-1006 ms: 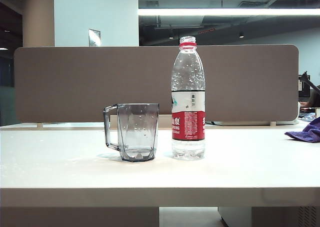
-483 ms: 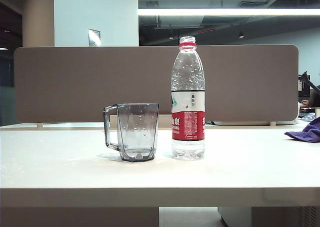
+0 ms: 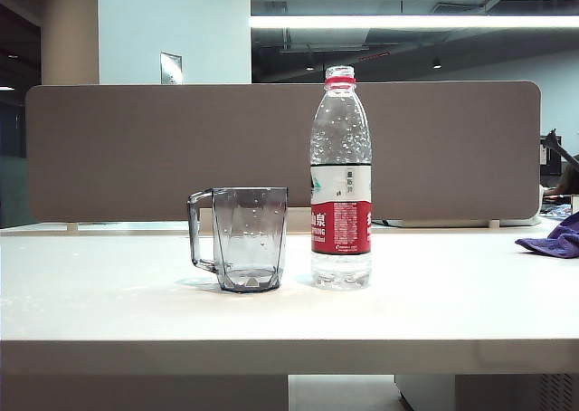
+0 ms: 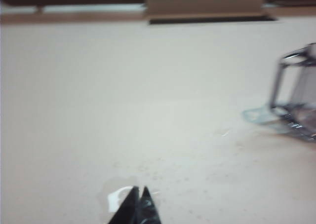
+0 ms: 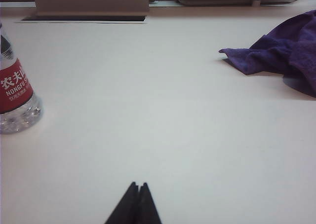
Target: Pick up the mineral water bottle on the table and pour a little water into the mug.
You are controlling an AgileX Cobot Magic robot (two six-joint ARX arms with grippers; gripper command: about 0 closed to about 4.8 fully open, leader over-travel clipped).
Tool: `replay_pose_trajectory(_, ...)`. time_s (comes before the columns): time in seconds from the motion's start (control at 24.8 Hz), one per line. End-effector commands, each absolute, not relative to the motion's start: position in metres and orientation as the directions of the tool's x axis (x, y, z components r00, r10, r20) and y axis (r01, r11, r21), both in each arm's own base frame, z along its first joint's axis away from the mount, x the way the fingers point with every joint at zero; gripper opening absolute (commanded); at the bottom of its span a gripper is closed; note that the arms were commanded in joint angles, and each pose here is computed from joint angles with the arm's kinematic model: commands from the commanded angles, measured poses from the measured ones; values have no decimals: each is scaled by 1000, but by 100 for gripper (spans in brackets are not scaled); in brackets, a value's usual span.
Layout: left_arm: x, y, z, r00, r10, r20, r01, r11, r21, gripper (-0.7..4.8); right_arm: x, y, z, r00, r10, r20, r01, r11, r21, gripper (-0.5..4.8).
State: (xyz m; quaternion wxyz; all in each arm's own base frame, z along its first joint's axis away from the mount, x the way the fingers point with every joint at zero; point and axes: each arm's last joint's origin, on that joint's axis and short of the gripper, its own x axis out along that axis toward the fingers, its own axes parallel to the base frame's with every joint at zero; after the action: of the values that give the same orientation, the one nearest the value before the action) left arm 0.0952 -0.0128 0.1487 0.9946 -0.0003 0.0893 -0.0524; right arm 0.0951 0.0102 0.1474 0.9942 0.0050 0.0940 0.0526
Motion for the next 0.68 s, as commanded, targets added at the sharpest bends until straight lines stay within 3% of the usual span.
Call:
replay_pose_trajectory(0.04, 95, -10, 149, 985, -18, -174, 17, 1000, -7, -5, 96, 10, 146, 978, 104, -181, -103, 995, 18, -4)
replay_pose_trajectory(0.68, 96, -5, 148, 982, -43, -183, 44, 999, 3, -5, 96, 10, 146, 978, 104, -181, -103, 995, 18, -4)
